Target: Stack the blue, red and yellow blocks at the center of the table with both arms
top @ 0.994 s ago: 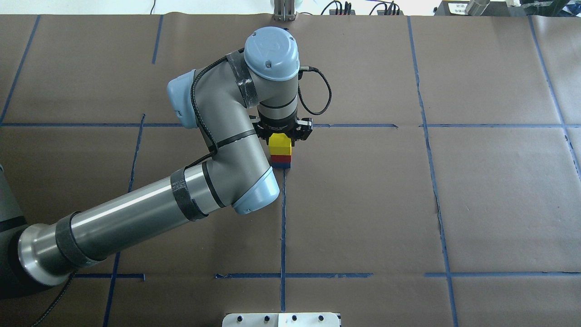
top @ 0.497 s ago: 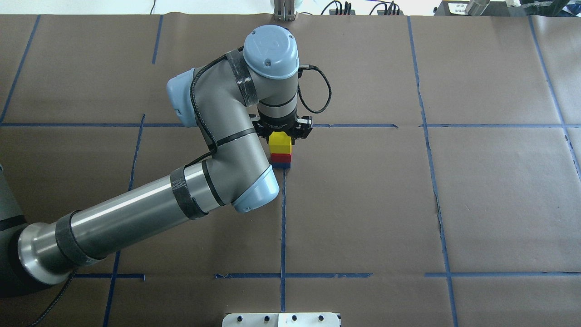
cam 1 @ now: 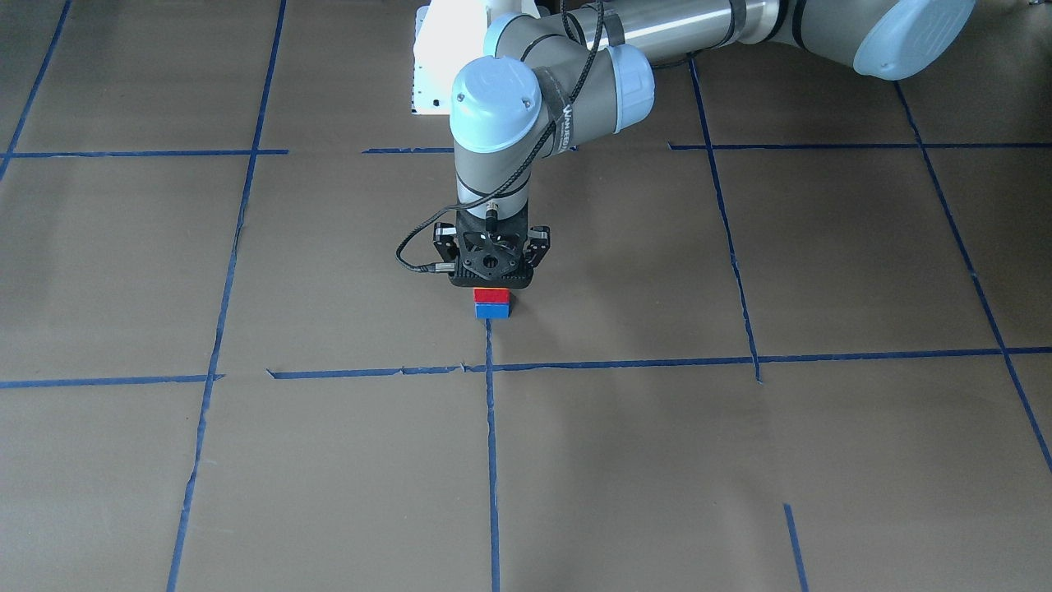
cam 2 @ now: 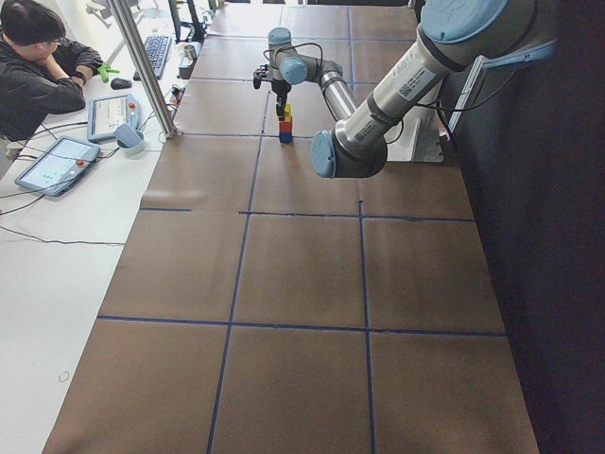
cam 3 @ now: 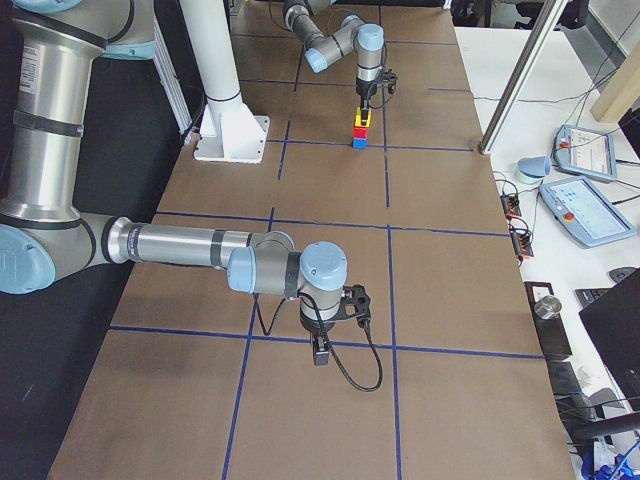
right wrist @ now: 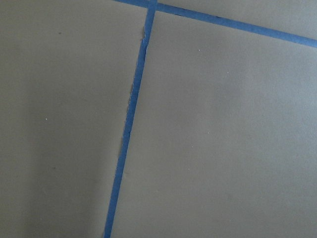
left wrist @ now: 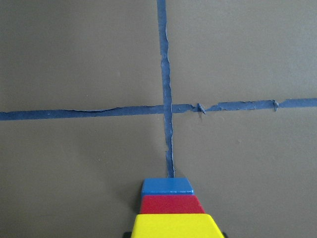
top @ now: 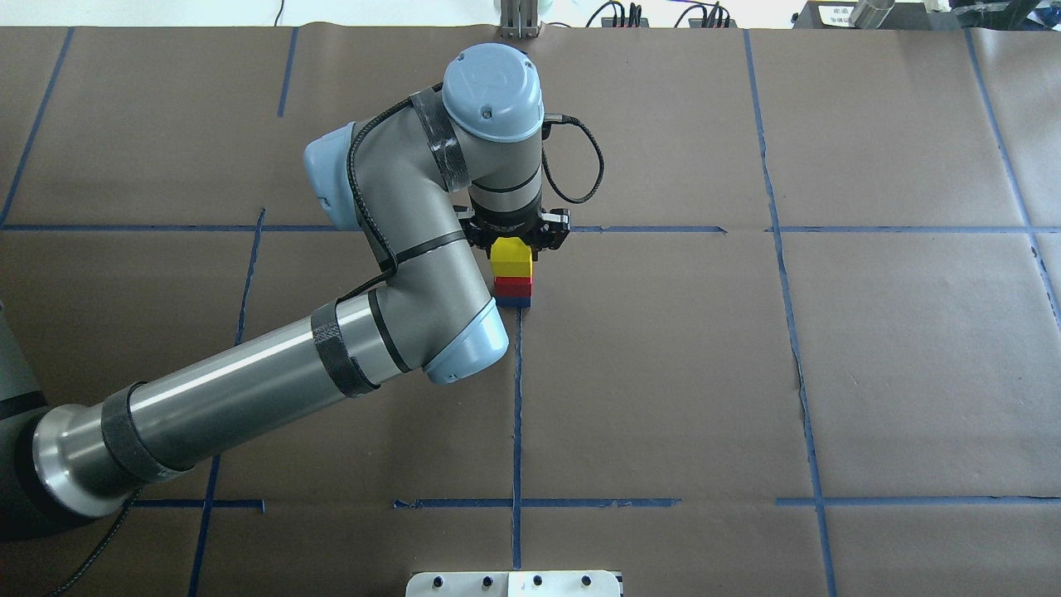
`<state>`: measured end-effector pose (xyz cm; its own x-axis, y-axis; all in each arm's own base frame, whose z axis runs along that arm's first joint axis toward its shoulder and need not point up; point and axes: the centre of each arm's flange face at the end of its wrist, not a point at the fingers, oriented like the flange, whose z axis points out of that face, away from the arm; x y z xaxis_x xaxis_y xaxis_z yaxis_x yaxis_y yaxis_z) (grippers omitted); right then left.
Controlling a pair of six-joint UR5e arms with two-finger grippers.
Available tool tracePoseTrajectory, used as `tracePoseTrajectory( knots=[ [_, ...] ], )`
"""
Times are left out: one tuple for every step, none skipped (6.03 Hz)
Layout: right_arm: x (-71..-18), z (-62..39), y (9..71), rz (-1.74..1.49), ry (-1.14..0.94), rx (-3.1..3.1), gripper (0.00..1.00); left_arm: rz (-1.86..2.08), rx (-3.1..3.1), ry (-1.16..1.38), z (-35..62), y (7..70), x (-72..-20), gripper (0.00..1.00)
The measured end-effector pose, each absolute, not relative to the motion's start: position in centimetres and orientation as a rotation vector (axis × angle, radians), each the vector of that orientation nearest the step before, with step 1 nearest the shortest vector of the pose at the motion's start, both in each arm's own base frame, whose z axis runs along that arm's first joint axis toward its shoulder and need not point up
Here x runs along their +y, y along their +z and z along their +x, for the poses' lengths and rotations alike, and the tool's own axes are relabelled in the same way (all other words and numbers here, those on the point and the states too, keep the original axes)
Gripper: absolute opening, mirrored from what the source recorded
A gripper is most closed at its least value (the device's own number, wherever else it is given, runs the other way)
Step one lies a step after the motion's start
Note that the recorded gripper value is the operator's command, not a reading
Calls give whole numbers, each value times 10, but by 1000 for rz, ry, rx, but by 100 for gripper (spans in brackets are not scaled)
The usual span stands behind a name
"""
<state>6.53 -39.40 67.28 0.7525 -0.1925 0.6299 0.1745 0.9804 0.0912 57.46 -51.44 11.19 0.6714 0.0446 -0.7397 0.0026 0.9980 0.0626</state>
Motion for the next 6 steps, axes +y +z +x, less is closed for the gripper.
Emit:
tracePoseTrajectory(
  knots=[
    [-394, 65, 673, 27, -201, -691, 100, 60, 835, 25, 575, 112, -514, 70],
    [-394, 65, 672, 27, -200, -690, 100, 59, 835, 25, 575, 112, -514, 88],
    [-394, 65, 672, 28, -200, -690, 100, 60, 835, 28, 575, 112, -514, 100],
    [-394, 65, 672, 28, -200, -690, 100, 63, 837, 31, 575, 111, -514, 100],
    [-394, 65, 672, 29, -200, -690, 100, 67, 842, 30, 571, 106, -515, 100],
    [-394, 65, 671, 30, -200, -691, 100, 76, 852, 22, 562, 97, -520, 100]
  ],
)
